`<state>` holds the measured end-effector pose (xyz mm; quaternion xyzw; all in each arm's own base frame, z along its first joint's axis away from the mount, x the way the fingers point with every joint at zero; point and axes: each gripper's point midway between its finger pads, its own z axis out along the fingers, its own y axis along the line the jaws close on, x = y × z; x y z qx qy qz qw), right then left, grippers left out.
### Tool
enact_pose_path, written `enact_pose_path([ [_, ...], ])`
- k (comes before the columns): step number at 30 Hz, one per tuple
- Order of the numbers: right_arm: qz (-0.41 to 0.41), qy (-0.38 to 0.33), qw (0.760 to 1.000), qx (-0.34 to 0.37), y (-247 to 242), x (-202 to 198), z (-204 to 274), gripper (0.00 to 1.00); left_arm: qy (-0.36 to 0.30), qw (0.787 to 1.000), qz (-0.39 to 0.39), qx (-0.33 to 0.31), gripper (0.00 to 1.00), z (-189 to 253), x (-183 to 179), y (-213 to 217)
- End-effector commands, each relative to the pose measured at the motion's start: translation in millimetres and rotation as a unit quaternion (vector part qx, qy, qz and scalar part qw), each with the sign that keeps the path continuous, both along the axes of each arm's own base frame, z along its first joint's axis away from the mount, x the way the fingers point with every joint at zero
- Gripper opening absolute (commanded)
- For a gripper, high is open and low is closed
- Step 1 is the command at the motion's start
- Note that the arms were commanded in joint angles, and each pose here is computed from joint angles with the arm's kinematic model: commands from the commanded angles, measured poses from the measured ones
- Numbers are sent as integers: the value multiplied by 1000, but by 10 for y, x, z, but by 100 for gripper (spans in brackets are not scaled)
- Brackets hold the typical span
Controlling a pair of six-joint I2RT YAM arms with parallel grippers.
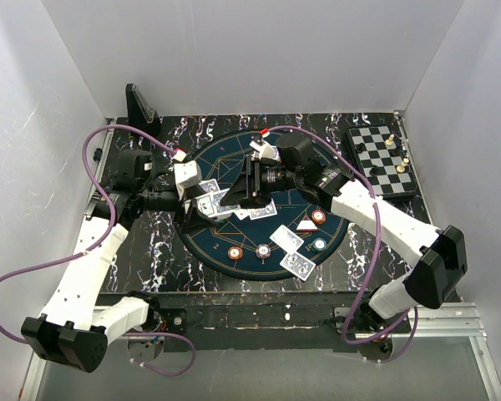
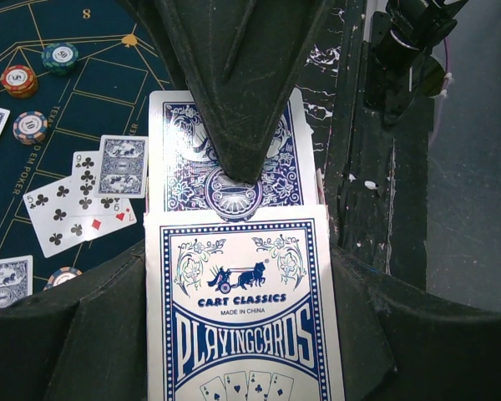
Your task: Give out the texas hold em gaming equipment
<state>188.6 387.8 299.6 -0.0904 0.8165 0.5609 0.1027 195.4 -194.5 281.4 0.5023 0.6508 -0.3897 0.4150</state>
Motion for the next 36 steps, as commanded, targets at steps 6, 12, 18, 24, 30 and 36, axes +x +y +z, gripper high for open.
enact_pose_path([
  [6, -17, -16, 1000, 8, -177, 21, 119, 49, -26, 999, -13, -26, 42, 209, -22, -44],
  [12, -29, -20, 999, 7, -282, 42, 131, 46, -30, 999, -13, -30, 42, 256, -24, -46],
  [18, -40, -23, 999, 7, -383, 57, 188, 32, -29, 999, -13, -29, 42, 234, -31, -44],
  [24, -55, -27, 998, 4, -527, 73, 231, 28, -28, 999, -13, -30, 42, 227, -25, -50],
  [30, -73, -33, 997, 0, -687, 127, 292, 25, -29, 999, -12, -31, 42, 238, -18, -49],
  [36, -112, -36, 993, -30, -985, 275, 104, 9, -30, 999, -8, -28, 42, 239, -36, -35],
])
